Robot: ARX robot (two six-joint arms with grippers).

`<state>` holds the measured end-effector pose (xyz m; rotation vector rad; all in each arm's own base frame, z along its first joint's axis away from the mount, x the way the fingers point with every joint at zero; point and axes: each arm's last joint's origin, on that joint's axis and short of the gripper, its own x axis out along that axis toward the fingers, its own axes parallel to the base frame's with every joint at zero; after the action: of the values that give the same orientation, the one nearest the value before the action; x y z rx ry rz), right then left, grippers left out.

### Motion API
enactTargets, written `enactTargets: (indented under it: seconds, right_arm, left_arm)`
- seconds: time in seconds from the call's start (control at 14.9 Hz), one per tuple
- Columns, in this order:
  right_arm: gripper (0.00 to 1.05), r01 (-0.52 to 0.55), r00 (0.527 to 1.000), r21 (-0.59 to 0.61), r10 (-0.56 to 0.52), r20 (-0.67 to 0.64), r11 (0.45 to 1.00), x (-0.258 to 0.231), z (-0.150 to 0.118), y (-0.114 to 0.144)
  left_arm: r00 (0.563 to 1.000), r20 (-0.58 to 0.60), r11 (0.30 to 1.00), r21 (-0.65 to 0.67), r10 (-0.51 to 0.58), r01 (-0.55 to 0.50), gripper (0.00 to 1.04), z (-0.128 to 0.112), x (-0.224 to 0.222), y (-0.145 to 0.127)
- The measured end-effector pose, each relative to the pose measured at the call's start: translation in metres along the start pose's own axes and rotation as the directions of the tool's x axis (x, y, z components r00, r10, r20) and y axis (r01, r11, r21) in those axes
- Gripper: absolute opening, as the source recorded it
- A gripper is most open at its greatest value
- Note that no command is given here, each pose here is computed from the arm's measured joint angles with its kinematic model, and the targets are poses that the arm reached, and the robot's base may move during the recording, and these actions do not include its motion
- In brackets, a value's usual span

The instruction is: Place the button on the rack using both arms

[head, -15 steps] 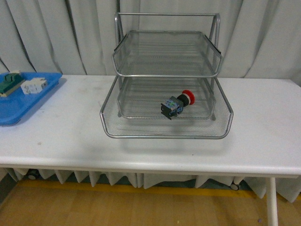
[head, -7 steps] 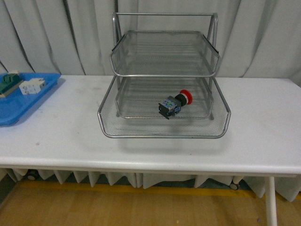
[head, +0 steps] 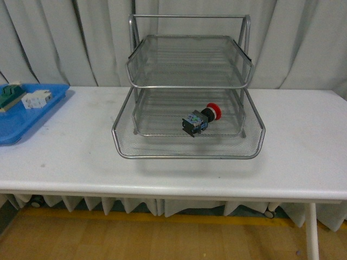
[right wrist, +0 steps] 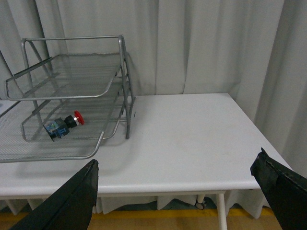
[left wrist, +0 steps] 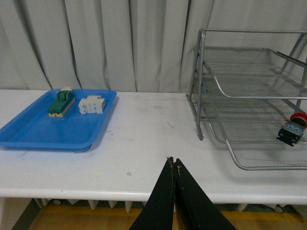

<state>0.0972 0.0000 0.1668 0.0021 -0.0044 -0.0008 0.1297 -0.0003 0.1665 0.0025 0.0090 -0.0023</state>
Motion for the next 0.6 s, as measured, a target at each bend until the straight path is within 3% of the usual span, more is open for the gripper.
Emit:
enactTargets:
  seconds: [0.6]
  right_arm:
    - [0.98,0.000,1.000,0.000,0.000,0.000,1.000,0.000,0.000,0.000]
  left_arm:
    - [1.000,0.017,1.000,0.000,0.000,0.000,0.02,0.003,-0.017,0.000]
